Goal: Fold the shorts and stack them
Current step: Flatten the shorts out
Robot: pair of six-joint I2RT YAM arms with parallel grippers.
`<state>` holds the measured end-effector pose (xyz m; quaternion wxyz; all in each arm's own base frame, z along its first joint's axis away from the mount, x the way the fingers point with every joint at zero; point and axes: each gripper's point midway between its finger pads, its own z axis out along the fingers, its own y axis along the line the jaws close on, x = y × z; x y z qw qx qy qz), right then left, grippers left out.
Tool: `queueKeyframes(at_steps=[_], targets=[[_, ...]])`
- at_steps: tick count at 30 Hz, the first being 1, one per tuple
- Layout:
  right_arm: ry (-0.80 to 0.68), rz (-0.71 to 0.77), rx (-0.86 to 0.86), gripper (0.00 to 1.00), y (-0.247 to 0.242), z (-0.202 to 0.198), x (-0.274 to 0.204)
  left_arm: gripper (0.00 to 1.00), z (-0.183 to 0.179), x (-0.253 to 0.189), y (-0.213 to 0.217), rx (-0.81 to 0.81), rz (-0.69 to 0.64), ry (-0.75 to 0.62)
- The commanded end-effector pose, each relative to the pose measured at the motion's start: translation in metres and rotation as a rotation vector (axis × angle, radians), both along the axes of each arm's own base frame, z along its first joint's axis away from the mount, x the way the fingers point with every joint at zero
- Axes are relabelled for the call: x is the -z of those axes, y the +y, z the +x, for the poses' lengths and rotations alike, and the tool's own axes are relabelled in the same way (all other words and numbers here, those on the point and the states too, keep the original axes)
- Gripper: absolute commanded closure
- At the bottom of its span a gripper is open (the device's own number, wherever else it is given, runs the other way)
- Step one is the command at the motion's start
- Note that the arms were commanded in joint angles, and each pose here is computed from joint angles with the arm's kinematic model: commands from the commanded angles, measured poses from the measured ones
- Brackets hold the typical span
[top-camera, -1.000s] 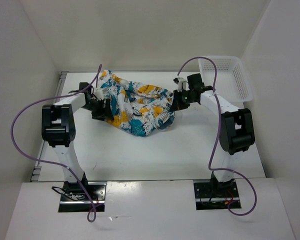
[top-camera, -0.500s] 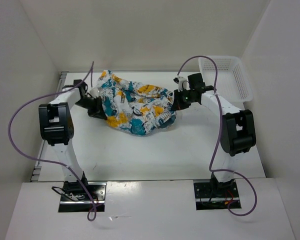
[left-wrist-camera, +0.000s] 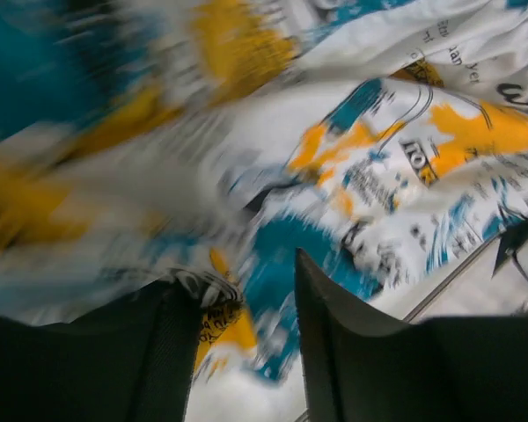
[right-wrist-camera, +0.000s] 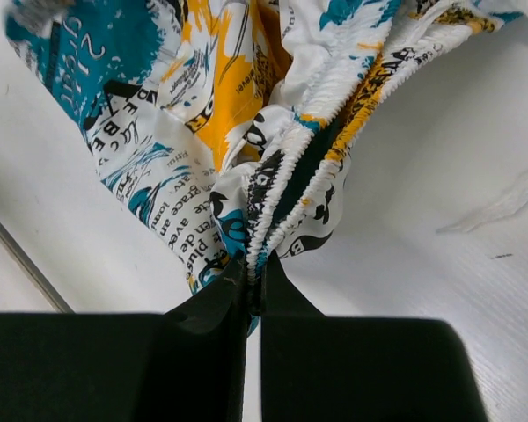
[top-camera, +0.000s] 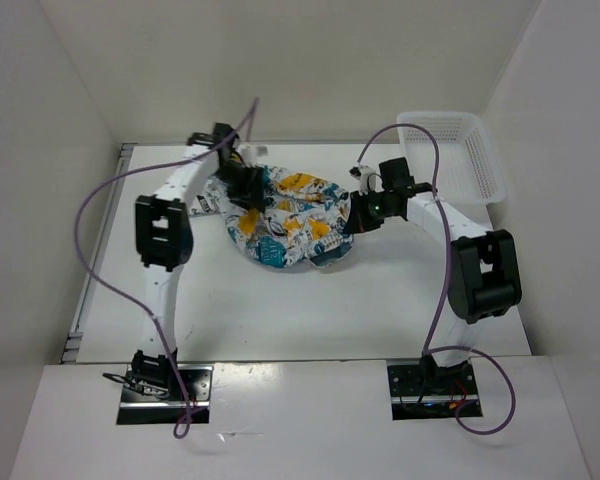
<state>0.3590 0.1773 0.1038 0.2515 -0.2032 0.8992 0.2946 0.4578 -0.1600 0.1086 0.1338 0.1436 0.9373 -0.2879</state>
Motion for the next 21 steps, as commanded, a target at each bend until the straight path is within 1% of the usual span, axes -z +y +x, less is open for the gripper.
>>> queueKeyframes(at_steps=[1,2,3,5,7,9,10,11,12,13,14,16,17,18,19,20,21], targets=[[-0.056,0.043,0.007,1.0,0.008,0.024,-0.015,0.49,-0.014,-0.005,-0.059,0.128,-0.082,0.047],[-0.075,0.047,0.007,1.0,0.009,0.029,-0.02,0.43,-0.011,-0.003,-0.076,0.161,-0.086,0.024],[-0.077,0.052,0.013,1.0,0.01,0.034,-0.022,0.4,-0.01,-0.012,-0.085,0.179,-0.092,-0.007],[-0.087,0.055,0.013,1.0,0.012,0.04,-0.025,0.34,-0.012,-0.021,-0.094,0.197,-0.071,-0.044],[-0.101,0.049,0.019,1.0,0.011,0.046,-0.029,0.31,-0.02,-0.029,-0.094,0.203,-0.088,-0.035],[-0.102,0.049,0.019,1.0,0.011,0.046,-0.029,0.27,-0.029,-0.043,-0.073,0.168,-0.108,-0.016],[-0.107,0.046,0.013,1.0,0.011,0.046,-0.028,0.24,-0.028,-0.067,-0.063,0.15,-0.12,-0.082],[-0.099,0.044,0.013,1.0,0.011,0.047,-0.025,0.16,-0.025,-0.078,-0.047,0.117,-0.132,-0.105],[-0.099,0.044,0.013,1.0,0.011,0.047,-0.025,0.12,-0.026,-0.085,-0.038,0.098,-0.116,-0.133],[-0.105,0.04,0.006,1.0,0.011,0.047,-0.024,0.05,-0.032,-0.082,-0.03,0.083,-0.099,-0.129],[-0.107,0.033,0.012,1.0,0.01,0.048,-0.024,0.01,-0.034,-0.111,-0.027,0.079,-0.099,-0.227],[-0.096,0.025,0.005,1.0,0.009,0.046,-0.017,0.01,-0.041,-0.126,-0.016,0.053,-0.071,-0.315],[-0.096,0.025,0.005,1.0,0.009,0.046,-0.016,0.01,-0.042,-0.125,-0.008,0.035,-0.057,-0.333],[-0.103,0.021,-0.003,1.0,0.009,0.046,-0.016,0.01,-0.038,-0.128,0.005,-0.001,-0.027,-0.384],[-0.094,0.019,-0.003,1.0,0.009,0.046,-0.013,0.01,-0.038,-0.119,0.015,-0.026,-0.009,-0.373],[-0.106,0.014,0.003,1.0,0.008,0.049,-0.016,0.01,-0.045,-0.086,0.028,-0.052,0.016,-0.297],[-0.097,0.012,0.003,1.0,0.007,0.048,-0.015,0.05,-0.04,-0.076,0.052,-0.109,0.033,-0.295]])
